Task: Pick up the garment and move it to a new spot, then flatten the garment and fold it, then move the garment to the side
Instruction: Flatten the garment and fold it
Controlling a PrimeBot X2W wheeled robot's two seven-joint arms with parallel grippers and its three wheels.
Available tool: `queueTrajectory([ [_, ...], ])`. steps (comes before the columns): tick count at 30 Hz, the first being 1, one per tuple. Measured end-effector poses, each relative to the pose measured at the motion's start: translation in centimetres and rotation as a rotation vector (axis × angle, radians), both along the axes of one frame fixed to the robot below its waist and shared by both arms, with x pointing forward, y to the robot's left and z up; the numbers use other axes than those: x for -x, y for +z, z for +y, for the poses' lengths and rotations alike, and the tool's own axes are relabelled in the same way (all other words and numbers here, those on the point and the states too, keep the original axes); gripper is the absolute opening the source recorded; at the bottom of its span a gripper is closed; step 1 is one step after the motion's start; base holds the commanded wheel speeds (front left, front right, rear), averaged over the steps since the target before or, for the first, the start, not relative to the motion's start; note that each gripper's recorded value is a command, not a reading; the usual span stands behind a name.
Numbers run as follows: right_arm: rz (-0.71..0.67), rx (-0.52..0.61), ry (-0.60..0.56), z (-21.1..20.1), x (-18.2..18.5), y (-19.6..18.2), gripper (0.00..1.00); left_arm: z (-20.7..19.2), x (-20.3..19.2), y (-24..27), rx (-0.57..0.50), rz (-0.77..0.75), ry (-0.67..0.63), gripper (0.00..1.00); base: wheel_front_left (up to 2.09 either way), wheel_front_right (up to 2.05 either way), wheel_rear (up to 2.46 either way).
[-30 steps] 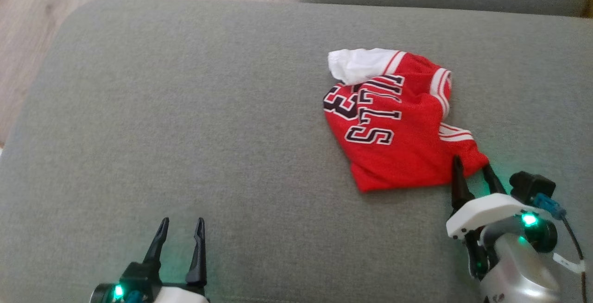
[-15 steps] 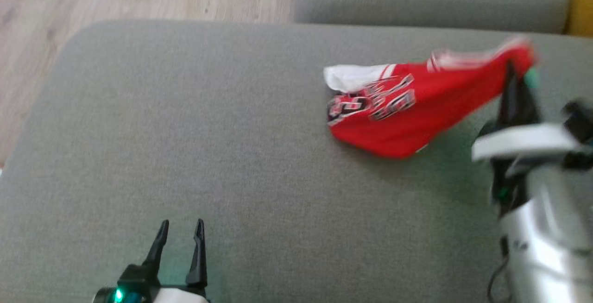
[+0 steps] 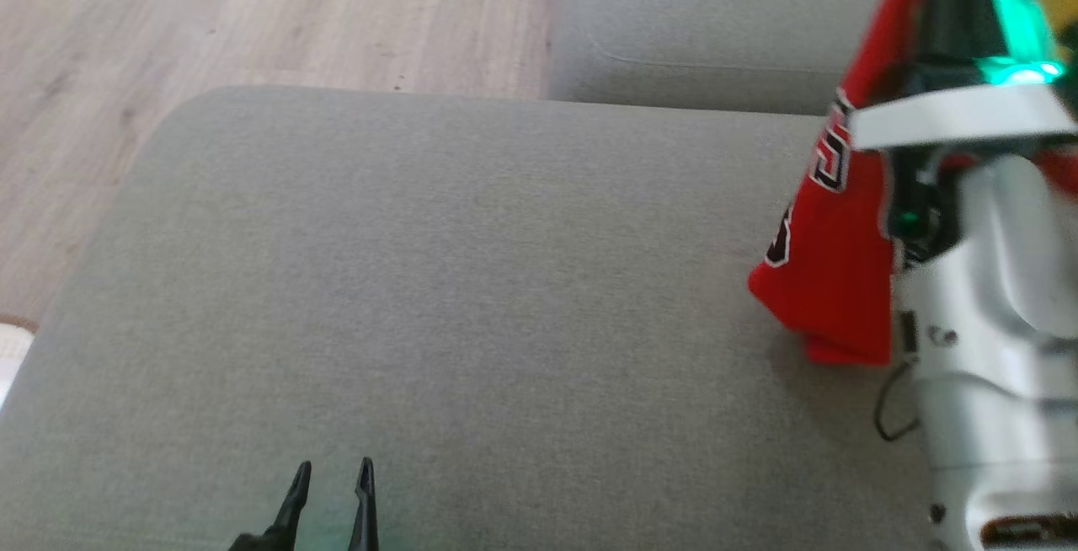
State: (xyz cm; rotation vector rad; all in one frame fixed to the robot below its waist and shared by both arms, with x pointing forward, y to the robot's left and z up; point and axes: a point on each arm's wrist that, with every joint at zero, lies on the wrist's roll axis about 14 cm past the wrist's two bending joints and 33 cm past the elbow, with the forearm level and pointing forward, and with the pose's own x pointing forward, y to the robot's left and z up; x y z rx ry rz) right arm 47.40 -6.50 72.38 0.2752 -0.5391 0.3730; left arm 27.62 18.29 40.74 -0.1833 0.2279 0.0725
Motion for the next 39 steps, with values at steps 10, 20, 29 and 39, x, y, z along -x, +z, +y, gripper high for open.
queueTrajectory([
  [10,-0.056,-0.142,0.251,6.6,1.1,5.8,0.0,0.8,1.4,0.0,0.01,-0.007,0.043,1.0,0.0,0.0,0.0],
  [20,0.301,-0.008,-0.102,-2.3,-3.8,-8.7,0.0,0.7,1.8,-0.8,0.012,0.025,0.05,1.0,0.0,0.0,0.0],
  [29,0.641,0.177,-0.344,-11.7,1.8,-24.2,1.0,-1.2,0.2,-1.0,0.017,0.041,-0.028,1.0,0.0,0.0,0.0],
  [39,0.75,0.212,-0.301,-11.5,6.3,-29.0,1.0,-3.6,-2.0,-0.4,0.016,0.021,-0.119,1.0,0.0,0.0,0.0],
])
